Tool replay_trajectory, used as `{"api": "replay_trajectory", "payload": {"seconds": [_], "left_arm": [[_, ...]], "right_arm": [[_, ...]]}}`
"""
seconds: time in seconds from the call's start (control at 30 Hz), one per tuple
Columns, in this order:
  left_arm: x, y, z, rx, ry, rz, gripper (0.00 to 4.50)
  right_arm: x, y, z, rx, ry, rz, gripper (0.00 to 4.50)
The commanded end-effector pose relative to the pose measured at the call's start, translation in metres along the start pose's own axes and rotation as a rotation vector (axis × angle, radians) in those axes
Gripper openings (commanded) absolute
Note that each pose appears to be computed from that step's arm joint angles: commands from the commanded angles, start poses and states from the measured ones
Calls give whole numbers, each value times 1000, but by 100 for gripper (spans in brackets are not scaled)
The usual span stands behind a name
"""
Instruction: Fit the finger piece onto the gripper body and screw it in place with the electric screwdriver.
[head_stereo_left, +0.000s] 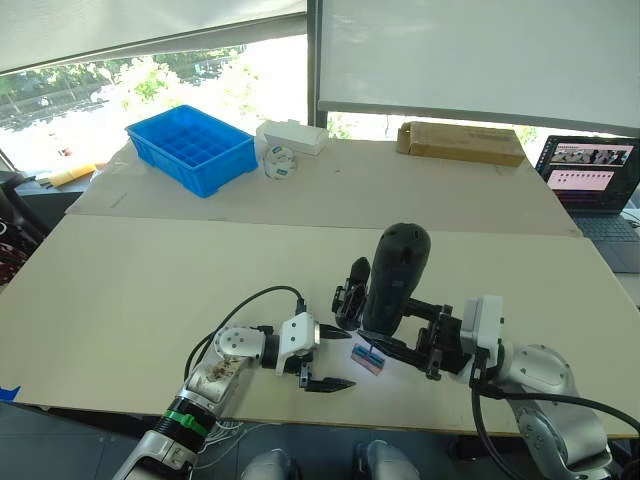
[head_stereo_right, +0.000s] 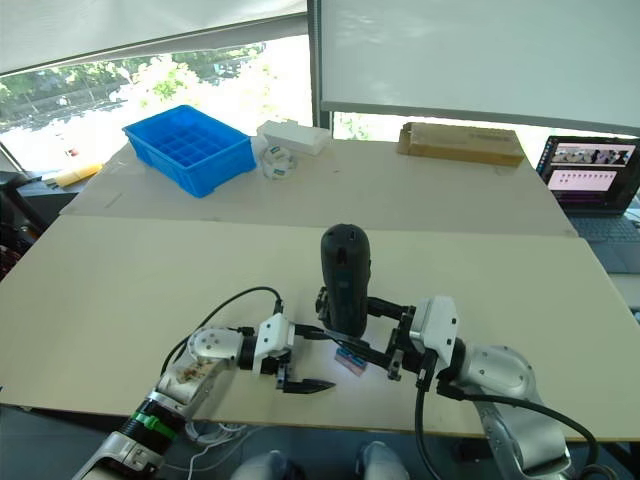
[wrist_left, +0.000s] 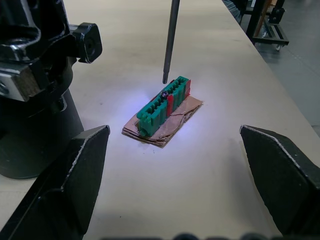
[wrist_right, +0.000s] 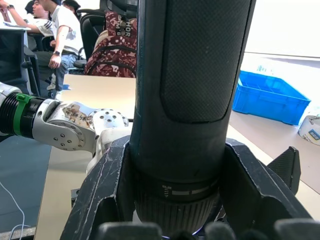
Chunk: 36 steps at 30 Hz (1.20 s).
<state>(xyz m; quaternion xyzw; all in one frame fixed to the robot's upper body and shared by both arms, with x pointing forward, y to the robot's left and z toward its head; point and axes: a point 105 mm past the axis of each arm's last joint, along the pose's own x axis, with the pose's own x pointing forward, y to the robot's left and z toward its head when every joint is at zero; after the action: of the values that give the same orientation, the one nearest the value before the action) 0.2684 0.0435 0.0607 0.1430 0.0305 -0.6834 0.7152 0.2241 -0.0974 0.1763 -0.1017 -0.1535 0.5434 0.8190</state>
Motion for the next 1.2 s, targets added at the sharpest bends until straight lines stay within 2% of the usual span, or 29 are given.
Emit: {"api": "replay_trajectory", "payload": {"seconds": [0.03, 1.2], "left_arm": [[4, -6, -12, -43, 36, -13, 441], [5, -10, -15, -63, 41, -21, 441]], "right_arm": [[3, 3, 16, -57, -71, 9, 194], [1, -2, 10, -44, -54, 7, 194]]}}
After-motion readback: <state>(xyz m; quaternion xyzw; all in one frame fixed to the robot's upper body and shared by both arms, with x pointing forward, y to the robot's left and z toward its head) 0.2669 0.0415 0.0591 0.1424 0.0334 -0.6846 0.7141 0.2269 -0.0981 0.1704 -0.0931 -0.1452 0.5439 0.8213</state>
